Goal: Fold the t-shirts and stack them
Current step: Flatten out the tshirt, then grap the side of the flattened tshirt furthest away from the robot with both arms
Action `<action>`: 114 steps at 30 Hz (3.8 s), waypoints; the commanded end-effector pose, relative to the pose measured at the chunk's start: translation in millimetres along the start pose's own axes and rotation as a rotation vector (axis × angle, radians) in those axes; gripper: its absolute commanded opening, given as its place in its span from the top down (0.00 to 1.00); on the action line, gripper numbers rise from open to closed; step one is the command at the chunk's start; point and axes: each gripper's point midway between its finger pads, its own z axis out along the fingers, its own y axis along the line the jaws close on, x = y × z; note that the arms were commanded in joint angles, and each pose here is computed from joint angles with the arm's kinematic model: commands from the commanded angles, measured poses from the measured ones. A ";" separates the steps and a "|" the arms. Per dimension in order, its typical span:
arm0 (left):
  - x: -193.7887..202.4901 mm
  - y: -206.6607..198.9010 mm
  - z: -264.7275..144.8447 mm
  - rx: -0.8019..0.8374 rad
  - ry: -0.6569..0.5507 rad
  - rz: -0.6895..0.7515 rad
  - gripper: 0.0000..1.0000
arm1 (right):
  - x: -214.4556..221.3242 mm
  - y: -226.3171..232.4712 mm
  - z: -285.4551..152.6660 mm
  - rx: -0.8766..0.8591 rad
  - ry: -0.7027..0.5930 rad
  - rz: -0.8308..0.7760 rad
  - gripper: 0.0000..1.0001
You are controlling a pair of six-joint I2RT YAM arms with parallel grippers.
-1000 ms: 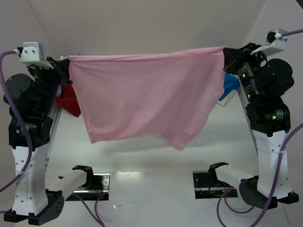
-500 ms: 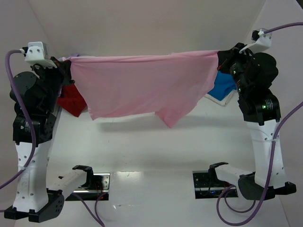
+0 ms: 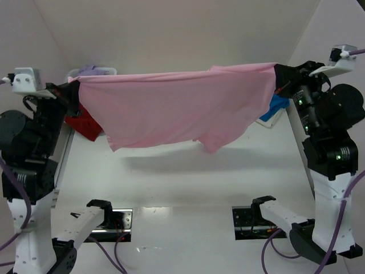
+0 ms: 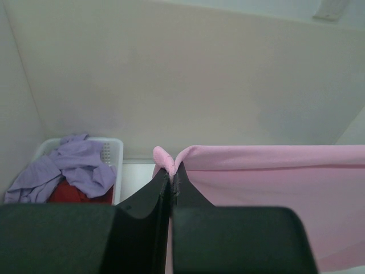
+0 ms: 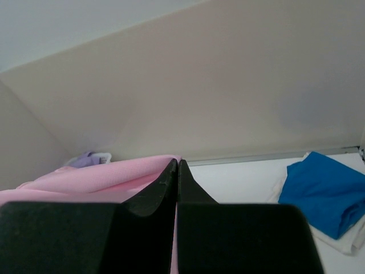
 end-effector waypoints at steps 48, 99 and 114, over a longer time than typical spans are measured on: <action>361.1 64.8 201.1 -0.241 0.593 -0.052 1.00 | 365.0 -120.4 193.5 0.225 0.546 0.055 1.00; 438.3 82.5 159.6 -0.078 0.926 -0.105 1.00 | 428.6 -119.0 117.3 0.147 0.773 0.162 1.00; 473.1 97.7 95.5 -0.178 1.106 -0.099 1.00 | 472.1 -128.4 54.9 0.212 0.973 0.176 1.00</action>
